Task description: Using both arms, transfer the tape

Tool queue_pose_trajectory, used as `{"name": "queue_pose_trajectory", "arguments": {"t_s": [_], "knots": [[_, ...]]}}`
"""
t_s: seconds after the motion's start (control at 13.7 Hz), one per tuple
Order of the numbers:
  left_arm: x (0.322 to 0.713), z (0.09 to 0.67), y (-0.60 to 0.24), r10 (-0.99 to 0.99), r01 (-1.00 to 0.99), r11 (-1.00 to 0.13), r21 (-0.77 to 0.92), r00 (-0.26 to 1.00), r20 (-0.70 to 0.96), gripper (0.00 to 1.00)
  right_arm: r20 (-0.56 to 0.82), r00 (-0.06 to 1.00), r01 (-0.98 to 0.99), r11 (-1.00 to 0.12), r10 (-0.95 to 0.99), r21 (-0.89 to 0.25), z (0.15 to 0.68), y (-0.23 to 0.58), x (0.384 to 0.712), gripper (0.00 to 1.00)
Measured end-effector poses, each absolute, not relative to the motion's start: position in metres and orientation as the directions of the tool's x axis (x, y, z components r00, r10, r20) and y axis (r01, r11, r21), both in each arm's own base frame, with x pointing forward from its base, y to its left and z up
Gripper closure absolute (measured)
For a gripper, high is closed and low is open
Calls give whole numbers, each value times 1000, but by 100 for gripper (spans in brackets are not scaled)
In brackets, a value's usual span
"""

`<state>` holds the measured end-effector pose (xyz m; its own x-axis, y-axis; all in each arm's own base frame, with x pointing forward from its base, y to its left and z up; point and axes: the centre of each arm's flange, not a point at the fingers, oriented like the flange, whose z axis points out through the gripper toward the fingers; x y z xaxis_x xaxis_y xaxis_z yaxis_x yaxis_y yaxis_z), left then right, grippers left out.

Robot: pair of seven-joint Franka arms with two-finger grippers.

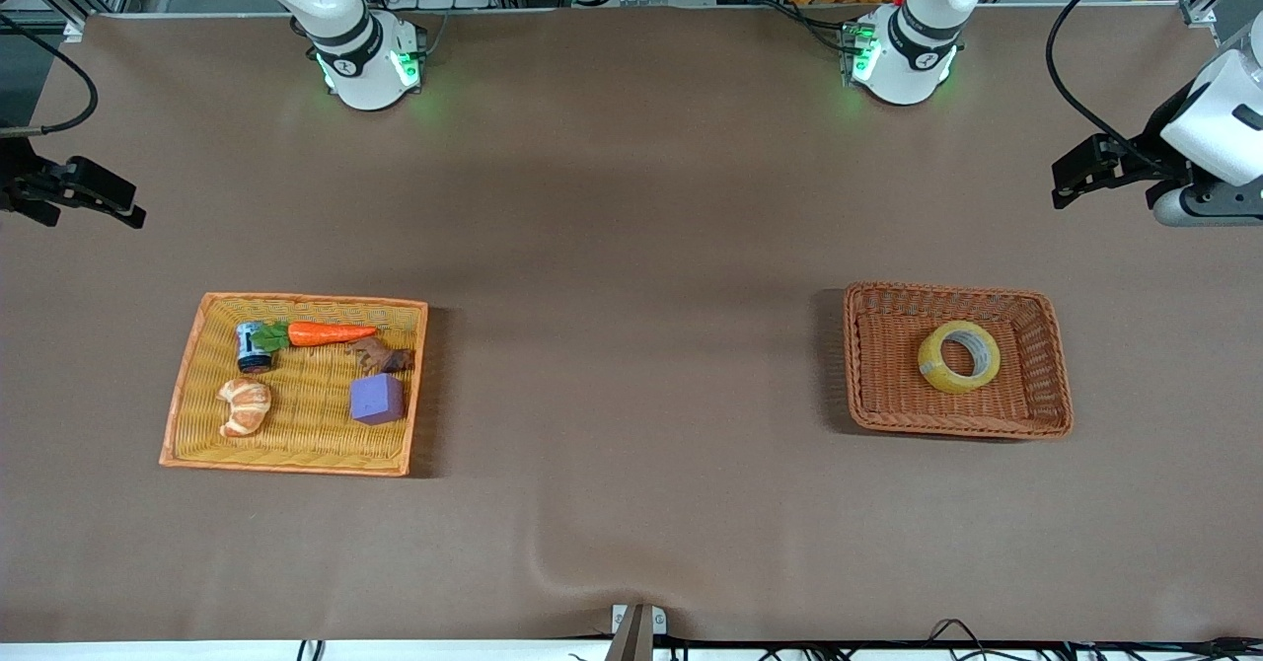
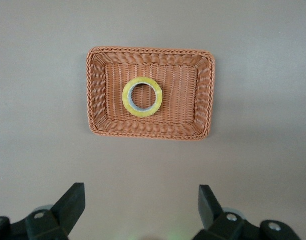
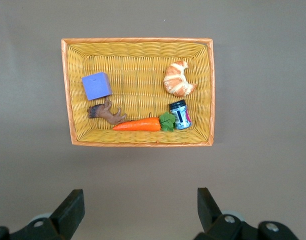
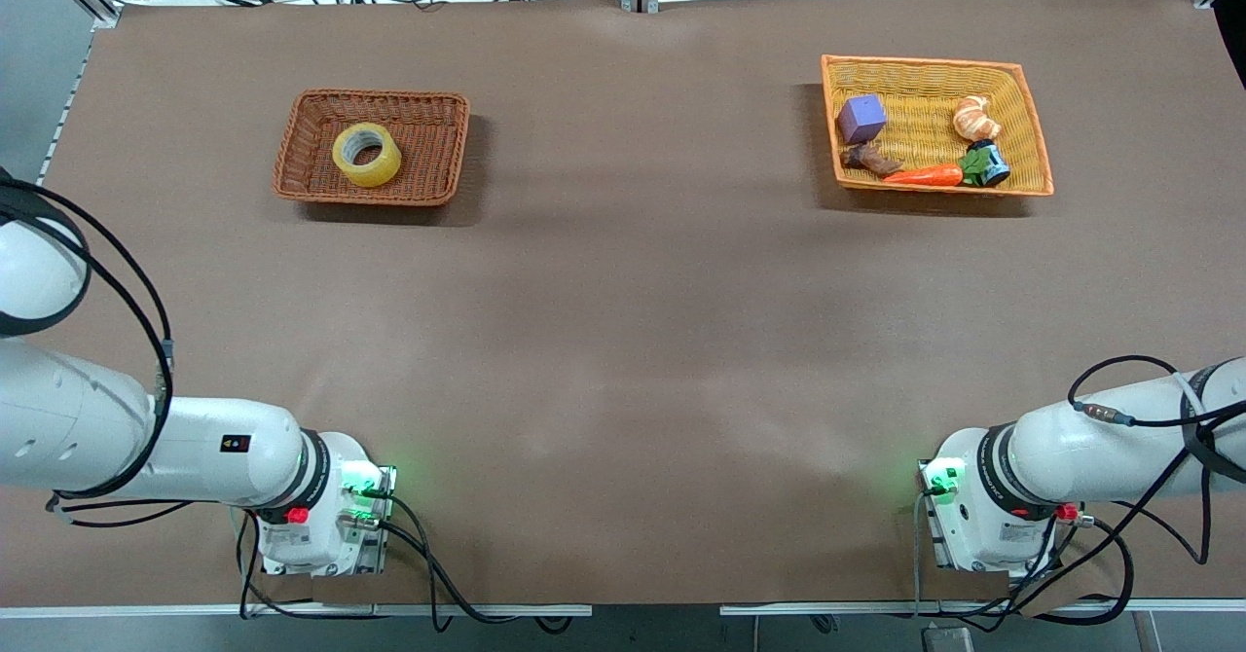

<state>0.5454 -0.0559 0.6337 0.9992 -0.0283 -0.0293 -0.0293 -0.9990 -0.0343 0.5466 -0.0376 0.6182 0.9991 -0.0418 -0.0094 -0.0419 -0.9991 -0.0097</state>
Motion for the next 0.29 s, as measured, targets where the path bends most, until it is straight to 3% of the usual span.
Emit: {"name": "queue_pose_trajectory", "arguments": {"t_s": [0.29], "knots": [[546,634,-52,-20,-22,-999,-34,999,-31,0,-12,999,-42,-999,-42,-12,617,-37,547,0]]}}
